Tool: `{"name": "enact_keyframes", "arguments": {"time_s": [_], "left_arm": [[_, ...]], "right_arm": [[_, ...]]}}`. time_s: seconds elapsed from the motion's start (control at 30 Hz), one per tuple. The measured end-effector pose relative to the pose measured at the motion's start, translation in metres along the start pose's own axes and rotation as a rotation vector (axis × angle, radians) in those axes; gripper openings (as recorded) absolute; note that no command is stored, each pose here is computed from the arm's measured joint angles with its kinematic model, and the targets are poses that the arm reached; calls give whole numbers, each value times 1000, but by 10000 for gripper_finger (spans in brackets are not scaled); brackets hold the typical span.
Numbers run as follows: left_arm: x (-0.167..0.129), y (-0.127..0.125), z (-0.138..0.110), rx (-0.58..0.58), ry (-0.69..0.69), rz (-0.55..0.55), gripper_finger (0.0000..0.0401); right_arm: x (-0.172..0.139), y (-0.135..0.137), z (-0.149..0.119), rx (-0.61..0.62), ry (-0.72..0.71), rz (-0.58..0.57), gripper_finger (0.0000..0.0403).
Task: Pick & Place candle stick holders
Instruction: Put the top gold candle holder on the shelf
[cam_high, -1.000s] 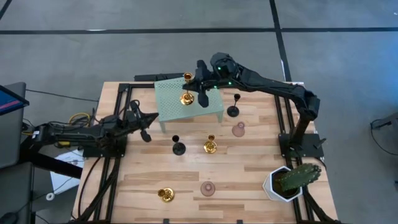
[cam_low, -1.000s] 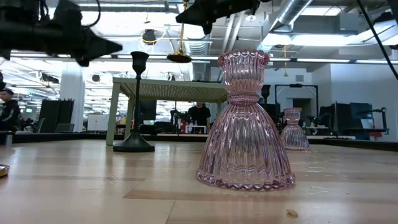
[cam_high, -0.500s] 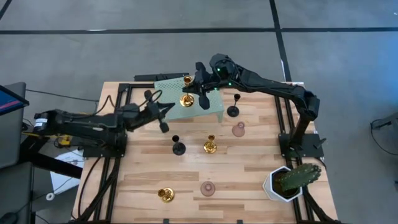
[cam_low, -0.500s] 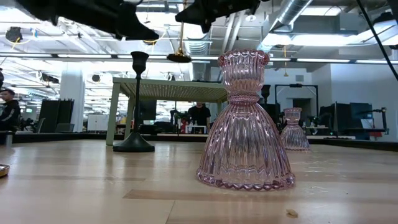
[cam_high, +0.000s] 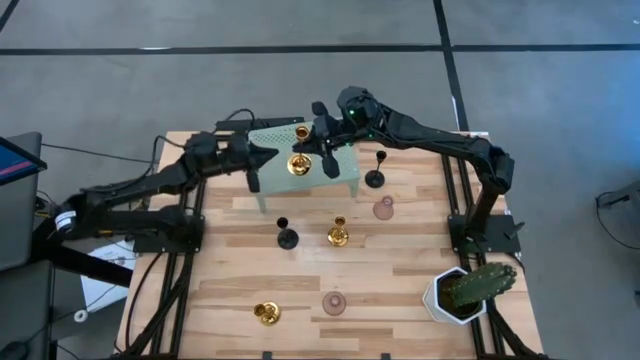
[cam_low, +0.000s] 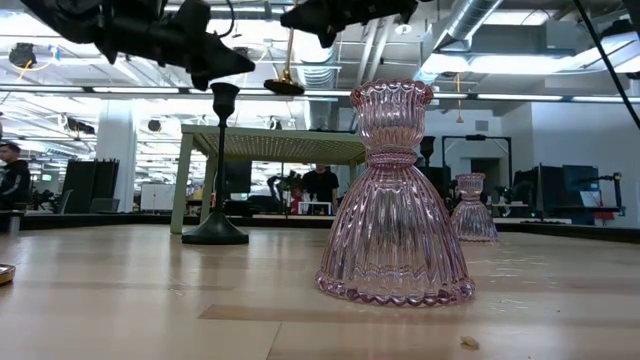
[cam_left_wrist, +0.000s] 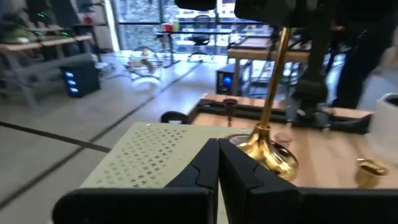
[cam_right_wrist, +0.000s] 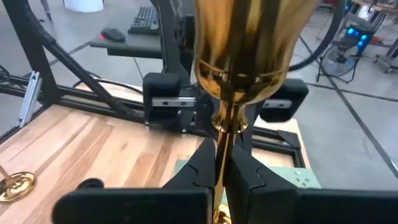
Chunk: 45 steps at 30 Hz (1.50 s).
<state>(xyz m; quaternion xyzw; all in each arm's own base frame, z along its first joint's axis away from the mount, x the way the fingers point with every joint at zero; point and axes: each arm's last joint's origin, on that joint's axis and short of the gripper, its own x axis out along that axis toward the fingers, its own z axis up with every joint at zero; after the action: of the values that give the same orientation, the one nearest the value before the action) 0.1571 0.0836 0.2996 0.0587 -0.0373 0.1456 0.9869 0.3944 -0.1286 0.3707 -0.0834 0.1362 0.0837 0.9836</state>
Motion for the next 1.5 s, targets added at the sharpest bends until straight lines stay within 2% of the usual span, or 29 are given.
{"name": "enact_keyframes", "arguments": {"time_s": [0.17,0.4,0.73,0.9,1.13,1.23,1.5], "left_arm": [[4,2,-1,-36,-14,-57,6],[15,3,1,-12,-101,-62,6],[16,3,1,-13,-109,-60,6],[16,3,4,-58,-137,-59,6],[24,-6,-2,-70,-107,-163,6],[29,-7,-8,-77,-86,-171,6],[36,-5,-8,-60,-144,-168,6]], "right_arm": [[1,1,7,-31,-57,-12,2],[2,3,7,-30,-54,-4,2],[2,4,4,-17,-27,2,2],[2,4,4,-17,-28,2,4],[2,4,5,-20,-32,0,3],[2,4,5,-20,-32,0,4],[2,4,4,-17,-27,1,4]]}}
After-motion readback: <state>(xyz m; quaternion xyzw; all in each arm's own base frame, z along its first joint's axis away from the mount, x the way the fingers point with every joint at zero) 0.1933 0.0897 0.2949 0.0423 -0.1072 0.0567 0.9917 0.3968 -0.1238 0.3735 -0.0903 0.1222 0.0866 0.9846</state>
